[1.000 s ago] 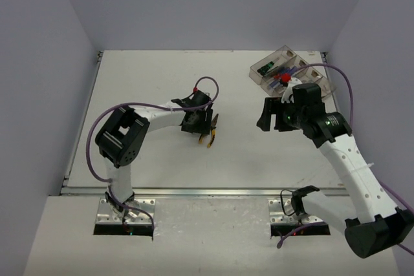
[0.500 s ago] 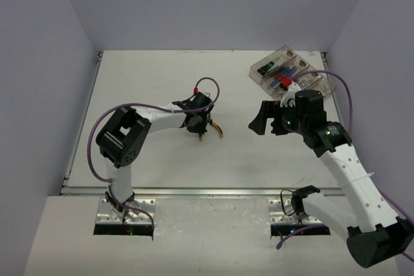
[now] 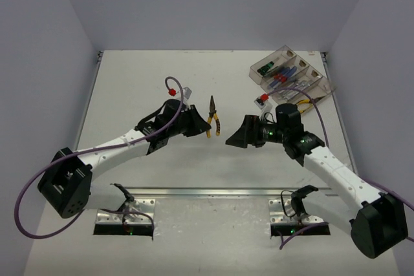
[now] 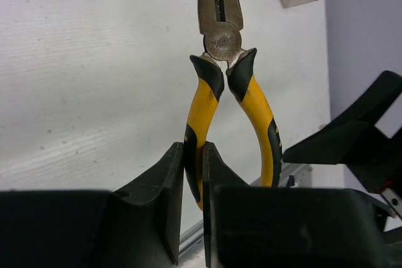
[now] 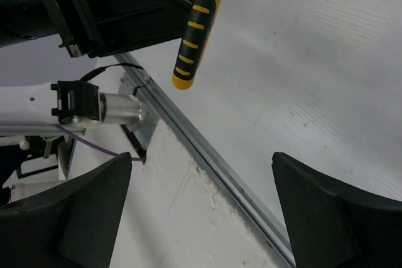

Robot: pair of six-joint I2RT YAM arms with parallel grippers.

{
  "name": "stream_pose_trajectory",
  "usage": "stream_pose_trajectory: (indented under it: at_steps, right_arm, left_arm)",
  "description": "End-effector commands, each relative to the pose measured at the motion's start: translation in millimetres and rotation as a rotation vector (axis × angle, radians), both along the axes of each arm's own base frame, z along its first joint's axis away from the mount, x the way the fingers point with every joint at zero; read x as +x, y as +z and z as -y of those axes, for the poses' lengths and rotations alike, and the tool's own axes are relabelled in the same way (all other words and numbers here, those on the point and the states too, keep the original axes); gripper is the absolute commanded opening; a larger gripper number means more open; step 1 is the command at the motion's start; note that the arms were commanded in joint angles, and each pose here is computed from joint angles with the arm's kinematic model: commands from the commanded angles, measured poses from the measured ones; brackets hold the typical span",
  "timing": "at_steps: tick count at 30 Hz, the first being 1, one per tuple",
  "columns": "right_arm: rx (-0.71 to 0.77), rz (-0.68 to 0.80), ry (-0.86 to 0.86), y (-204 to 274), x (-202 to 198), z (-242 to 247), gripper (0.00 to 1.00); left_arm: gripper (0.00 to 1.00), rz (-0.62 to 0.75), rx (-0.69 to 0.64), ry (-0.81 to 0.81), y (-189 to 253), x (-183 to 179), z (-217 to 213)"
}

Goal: Sort the tools into containers

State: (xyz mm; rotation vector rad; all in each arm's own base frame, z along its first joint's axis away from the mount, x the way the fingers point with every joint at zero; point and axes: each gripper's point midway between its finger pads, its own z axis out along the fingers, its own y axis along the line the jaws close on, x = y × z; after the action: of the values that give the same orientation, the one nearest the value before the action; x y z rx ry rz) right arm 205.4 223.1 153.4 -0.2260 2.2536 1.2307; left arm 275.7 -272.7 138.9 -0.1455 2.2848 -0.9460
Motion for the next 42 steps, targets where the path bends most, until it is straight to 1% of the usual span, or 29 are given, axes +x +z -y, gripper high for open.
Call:
stream_pose_trajectory:
  at_steps: [1, 3, 9, 14, 15, 16, 18, 19, 21, 22, 23, 24, 25, 26, 27, 28, 29, 30, 31, 32, 35, 37, 38, 39, 40, 42]
  right_arm:
    - [0.097, 0.098, 0.065, 23.6, 5.7, -26.5, 0.85]
    - [0.107, 0.093, 0.074, 22.5, 6.4, -31.7, 0.79]
    - [0.093, 0.088, 0.067, 21.9, 16.1, -43.4, 0.73]
    - [0.033, 0.078, -0.004, 19.2, 34.0, -40.6, 0.57]
    - [0.03, 0.076, -0.018, 19.1, 37.3, -40.7, 0.51]
    - [0.031, 0.074, -0.023, 19.3, 38.5, -41.0, 0.41]
    - [0.036, 0.059, -0.03, 19.1, 39.6, -42.1, 0.0]
    - [0.039, 0.05, -0.032, 18.4, 39.4, -42.4, 0.0]
    - [0.041, 0.04, -0.034, 16.9, 38.9, -42.7, 0.0]
    - [0.02, 0.02, -0.063, 11.7, 40.6, -38.9, 0.0]
    - [-0.009, 0.009, -0.102, 7.2, 44.0, -33.5, 0.0]
    - [-0.043, 0.002, -0.144, 2.9, 47.7, -27.2, 0.0]
    - [-0.07, -0.001, -0.187, -0.2, 52.5, -20.1, 0.0]
    - [-0.093, 0.0, -0.227, -2.2, 57.5, -13.0, 0.0]
    - [-0.144, -0.002, -0.296, -5.9, 65.2, -0.2, 0.0]
    - [-0.217, 0.0, -0.392, -9.1, 76.0, 20.2, 0.0]
    - [-0.269, 0.004, -0.464, -8.9, 84.5, 38.5, 0.0]
    - [-0.284, -0.005, -0.499, -7.3, 89.3, 50.1, 0.0]
    - [-0.328, -0.007, -0.603, -5.9, 103.4, 80.4, 0.0]
    - [-0.346, -0.013, -0.665, -4.7, 112.9, 100.8, 0.0]
    - [-0.461, -0.065, -0.859, -4.8, 141.8, 176.7, 0.0]
    - [-0.547, -0.089, -0.977, -2.8, 153.1, 220.7, 0.0]
    - [-0.573, -0.094, -0.985, -0.5, 158.6, 227.6, 0.0]
    - [-0.59, -0.106, -1.023, 3.3, 165.1, 245.9, 0.0]
    - [-0.597, -0.11, -1.043, 4.0, 165.9, 253.6, 0.0]
    - [-0.658, -0.121, -1.082, 9.4, 177.1, 274.4, 0.0]
  left_arm:
    - [0.0, 0.083, -0.216, -0.052, 50.0, -6.1, 25.7]
    - [0.0, 0.093, -0.237, -0.063, 57.5, -10.4, 28.7]
    - [0.0, 0.131, -0.237, -0.101, 69.1, -20.7, 41.2]
    - [0.0, 0.163, -0.203, -0.118, 68.3, -26.9, 47.8]
    - [0.0, 0.167, -0.198, -0.125, 67.7, -28.1, 48.8]
    - [0.0, 0.168, -0.196, -0.125, 67.0, -28.0, 48.5]
    - [0.0, 0.176, -0.188, -0.12, 66.4, -26.2, 47.1]
    - [0.01, 0.178, -0.184, -0.121, 66.2, -26.1, 46.9]
    - [0.13, 0.19, -0.173, -0.114, 68.9, -24.0, 45.9]
    - [0.59, 0.211, -0.163, -0.096, 74.2, -19.9, 43.4]
    - [0.81, 0.222, -0.14, -0.061, 77.1, -14.3, 38.2]
    - [0.92, 0.229, -0.112, -0.019, 79.0, -8.3, 31.5]
    - [0.98, 0.234, -0.084, 0.021, 81.0, -4.1, 24.2]
    - [1.0, 0.209, -0.025, 0.064, 74.3, -2.8, 12.3]
    - [1.0, 0.187, 0.053, 0.142, 65.4, 1.5, -6.2]
    - [1.0, 0.179, 0.124, 0.243, 63.2, 7.4, -27.8]
    - [1.0, 0.158, 0.187, 0.311, 61.9, 6.7, -46.6]
    - [1.0, 0.135, 0.217, 0.323, 62.1, 1.5, -54.9]
    - [1.0, 0.138, 0.274, 0.391, 67.2, -0.7, -76.0]
    - [1.0, 0.153, 0.26, 0.402, 80.3, -6.5, -83.8]
    - [1.0, 0.171, 0.28, 0.345, 90.8, -25.6, -97.0]
    - [1.0, 0.199, 0.279, 0.318, 104.4, -40.1, -109.7]
    - [1.0, 0.221, 0.282, 0.307, 111.2, -44.1, -114.5]
    - [1.0, 0.222, 0.326, 0.287, 108.5, -49.3, -121.5]
    - [1.0, 0.224, 0.35, 0.281, 108.8, -52.5, -127.0]
    - [1.0, 0.236, 0.408, 0.293, 110.5, -56.9, -142.0]
